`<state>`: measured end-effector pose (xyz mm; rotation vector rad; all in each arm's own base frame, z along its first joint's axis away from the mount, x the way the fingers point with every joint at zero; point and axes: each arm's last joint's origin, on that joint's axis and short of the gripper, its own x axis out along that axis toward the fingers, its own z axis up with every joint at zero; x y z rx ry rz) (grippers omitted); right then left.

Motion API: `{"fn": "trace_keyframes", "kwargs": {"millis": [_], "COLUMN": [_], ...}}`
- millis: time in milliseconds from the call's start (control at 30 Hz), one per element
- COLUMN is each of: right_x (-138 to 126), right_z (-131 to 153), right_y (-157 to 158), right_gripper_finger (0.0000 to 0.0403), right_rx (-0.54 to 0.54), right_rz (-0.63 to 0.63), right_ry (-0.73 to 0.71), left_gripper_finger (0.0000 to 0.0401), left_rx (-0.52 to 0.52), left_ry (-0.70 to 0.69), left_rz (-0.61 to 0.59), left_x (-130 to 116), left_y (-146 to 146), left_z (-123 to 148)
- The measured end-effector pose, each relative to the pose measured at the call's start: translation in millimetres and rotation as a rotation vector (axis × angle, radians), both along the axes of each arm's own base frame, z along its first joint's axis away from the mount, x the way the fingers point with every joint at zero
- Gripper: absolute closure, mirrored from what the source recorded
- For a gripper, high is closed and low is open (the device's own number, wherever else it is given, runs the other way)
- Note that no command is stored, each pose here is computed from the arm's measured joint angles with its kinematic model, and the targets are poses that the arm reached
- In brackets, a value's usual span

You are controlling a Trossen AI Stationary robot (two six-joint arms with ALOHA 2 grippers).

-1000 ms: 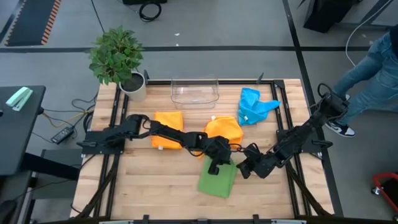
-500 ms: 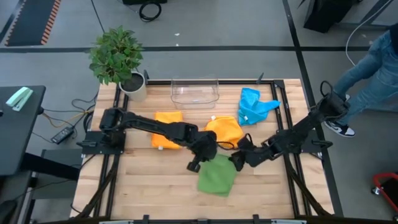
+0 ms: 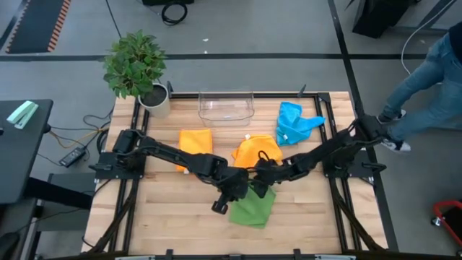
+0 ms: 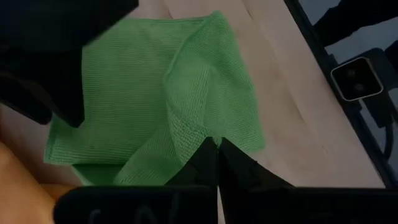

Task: Fold microfiber towels
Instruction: Fold the green microfiber cloth

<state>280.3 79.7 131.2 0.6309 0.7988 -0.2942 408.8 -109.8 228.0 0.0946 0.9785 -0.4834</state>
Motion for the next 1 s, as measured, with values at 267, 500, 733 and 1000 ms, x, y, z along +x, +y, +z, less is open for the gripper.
{"fn": "trace_keyframes", "kwargs": {"millis": [267, 500, 733, 1000], "right_x": [19.1, 20.5, 27.8, 38.3], "right_z": [8.5, 8.0, 15.6, 16.5], "right_y": [5.9, 1.0, 4.4, -2.1], "right_gripper_finger": [0.0260, 0.0384, 0.0399, 0.0401], "right_rx": [-0.061, -0.077, -0.088, -0.034], "right_rz": [0.091, 0.077, 0.168, 0.258], "right_ry": [-0.032, -0.023, -0.132, -0.216], "left_gripper_finger": [0.0392, 0.0387, 0.0392, 0.0395], "left_rx": [0.024, 0.040, 0.043, 0.060], "left_ry": [-0.009, -0.018, -0.082, -0.172], "left_rz": [0.057, 0.076, 0.082, 0.070], "left_x": [1.5, 2.0, 6.6, 5.7], "left_y": [2.4, 2.1, 1.1, 0.5], "left_z": [0.2, 0.4, 3.7, 19.5]}}
